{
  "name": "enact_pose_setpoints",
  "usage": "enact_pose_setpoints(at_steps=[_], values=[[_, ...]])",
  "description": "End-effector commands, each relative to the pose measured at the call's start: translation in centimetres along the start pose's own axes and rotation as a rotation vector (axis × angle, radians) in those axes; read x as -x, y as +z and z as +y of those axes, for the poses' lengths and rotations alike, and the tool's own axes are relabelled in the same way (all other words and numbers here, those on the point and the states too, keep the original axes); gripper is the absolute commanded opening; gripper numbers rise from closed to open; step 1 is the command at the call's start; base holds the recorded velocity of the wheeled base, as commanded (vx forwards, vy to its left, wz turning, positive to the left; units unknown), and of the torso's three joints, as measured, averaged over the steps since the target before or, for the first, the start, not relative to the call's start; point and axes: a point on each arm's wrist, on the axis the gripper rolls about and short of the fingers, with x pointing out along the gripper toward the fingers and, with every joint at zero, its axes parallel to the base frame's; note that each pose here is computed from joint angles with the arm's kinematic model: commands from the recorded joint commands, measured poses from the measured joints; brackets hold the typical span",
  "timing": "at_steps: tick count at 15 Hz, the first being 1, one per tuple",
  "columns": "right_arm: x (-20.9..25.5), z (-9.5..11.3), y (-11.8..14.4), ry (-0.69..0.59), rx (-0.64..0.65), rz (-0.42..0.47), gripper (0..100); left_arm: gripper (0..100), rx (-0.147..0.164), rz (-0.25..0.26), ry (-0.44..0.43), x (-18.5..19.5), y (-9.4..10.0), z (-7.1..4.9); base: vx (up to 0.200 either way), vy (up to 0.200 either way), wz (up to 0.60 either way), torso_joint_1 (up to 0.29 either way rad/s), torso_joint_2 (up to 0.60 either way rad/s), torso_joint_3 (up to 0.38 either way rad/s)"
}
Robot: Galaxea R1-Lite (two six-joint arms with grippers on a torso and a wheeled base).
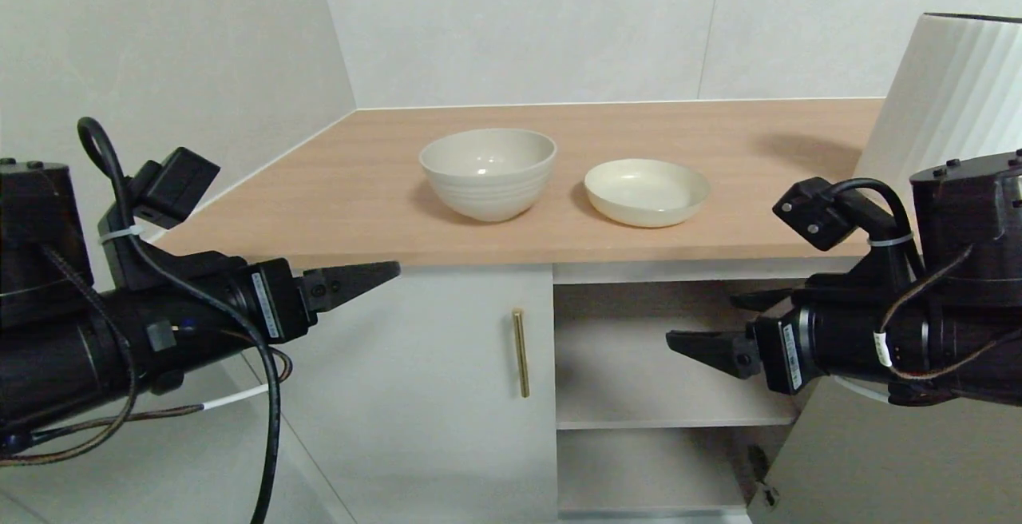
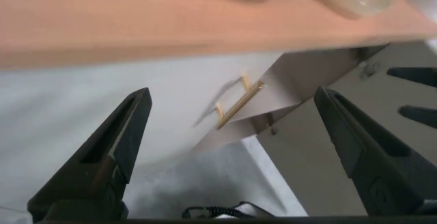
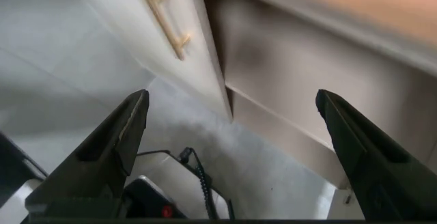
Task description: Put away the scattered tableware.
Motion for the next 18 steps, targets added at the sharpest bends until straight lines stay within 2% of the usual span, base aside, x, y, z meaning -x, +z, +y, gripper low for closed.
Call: enact_pose_setpoints(at_steps=[1, 14, 16, 18], values=[[0.0, 0.0, -0.1, -0.001, -0.001, 0.002, 100, 100, 0.002, 0.008, 0.005, -0.2, -0.1, 0.1, 0.0, 0.0, 0.0, 0.144, -0.51, -0.295], [-0.4, 0.0, -0.2, 0.003, 0.013, 0.009, 100, 100, 0.006, 0.025, 0.011, -0.7, -0.3, 0.3, 0.0, 0.0, 0.0, 0.18, -0.45, -0.273], [-0.8, -0.2, -0.1, -0.006, 0.03, 0.013, 100, 100, 0.003, 0.013, 0.005, -0.8, 0.1, 0.2, 0.0, 0.0, 0.0, 0.049, -0.1, -0.061], [-2.3, -1.3, 2.1, -0.074, -0.005, -0.024, 100, 100, 0.0, -0.004, -0.001, -1.2, 2.0, -0.5, 0.0, 0.0, 0.0, 0.0, 0.0, 0.0]])
